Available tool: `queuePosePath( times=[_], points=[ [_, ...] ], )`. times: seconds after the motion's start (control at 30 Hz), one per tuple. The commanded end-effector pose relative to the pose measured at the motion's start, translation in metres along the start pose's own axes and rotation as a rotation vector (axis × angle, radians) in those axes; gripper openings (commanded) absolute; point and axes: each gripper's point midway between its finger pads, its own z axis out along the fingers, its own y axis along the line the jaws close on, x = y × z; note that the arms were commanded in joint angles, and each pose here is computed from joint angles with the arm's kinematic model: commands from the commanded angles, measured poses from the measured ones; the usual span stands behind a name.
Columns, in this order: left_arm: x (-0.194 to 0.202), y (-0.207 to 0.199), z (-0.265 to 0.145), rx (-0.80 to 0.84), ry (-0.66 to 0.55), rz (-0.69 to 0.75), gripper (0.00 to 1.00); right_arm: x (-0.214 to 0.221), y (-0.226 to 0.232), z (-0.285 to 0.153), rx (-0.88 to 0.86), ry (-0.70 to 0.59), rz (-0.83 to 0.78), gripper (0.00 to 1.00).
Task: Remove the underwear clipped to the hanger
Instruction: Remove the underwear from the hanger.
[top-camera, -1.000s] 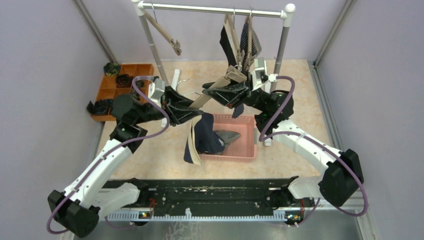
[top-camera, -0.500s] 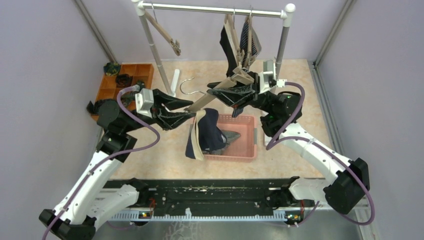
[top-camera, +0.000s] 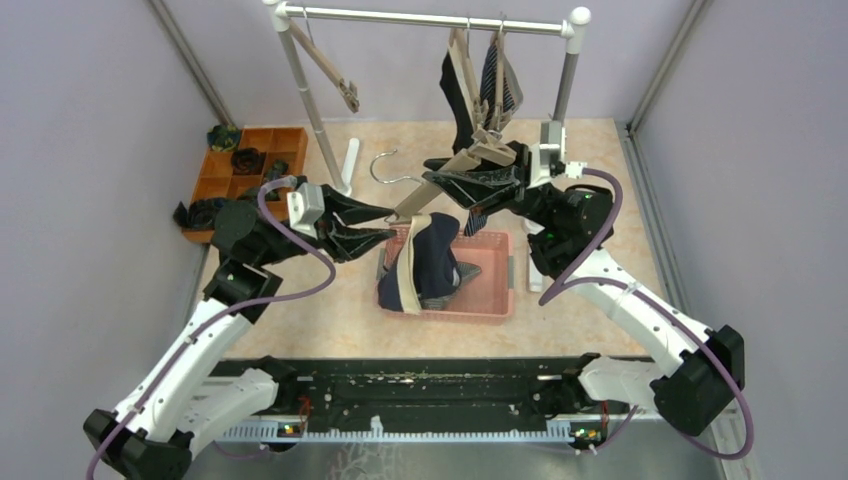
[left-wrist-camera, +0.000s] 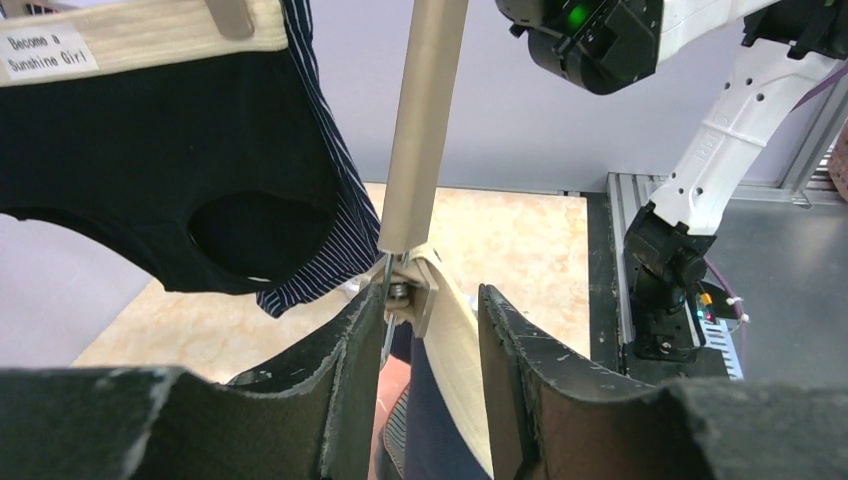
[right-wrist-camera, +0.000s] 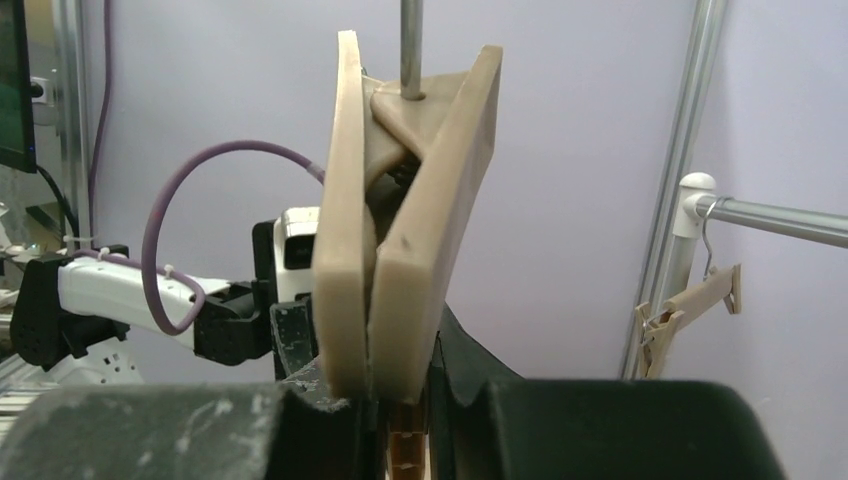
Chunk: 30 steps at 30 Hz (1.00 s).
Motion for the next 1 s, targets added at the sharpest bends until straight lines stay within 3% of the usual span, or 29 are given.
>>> queuePosePath(
  times=[0.0,0.3,0.67,0.97],
  points=[
    [0.022,-0.005,0.0,0.023,0.044,-0.044,0.45,-0.05,0.005,0.003,0.014,-0.133,-0.12,0.0],
    [0.021,0.006,0.0,-0.039,0.024,-0.034,0.64,-0.047,0.004,0.003,0.015,-0.141,-0.106,0.0],
    [0.005,0.04,-0.001,-0.218,-0.059,0.008,0.65,-0.048,0.009,0.004,-0.014,-0.153,-0.074,0.0],
    [-0.006,0.031,0.008,-0.137,-0.083,0.0,0.66,-0.04,0.007,0.004,-0.015,-0.142,-0.056,0.0]
  ],
)
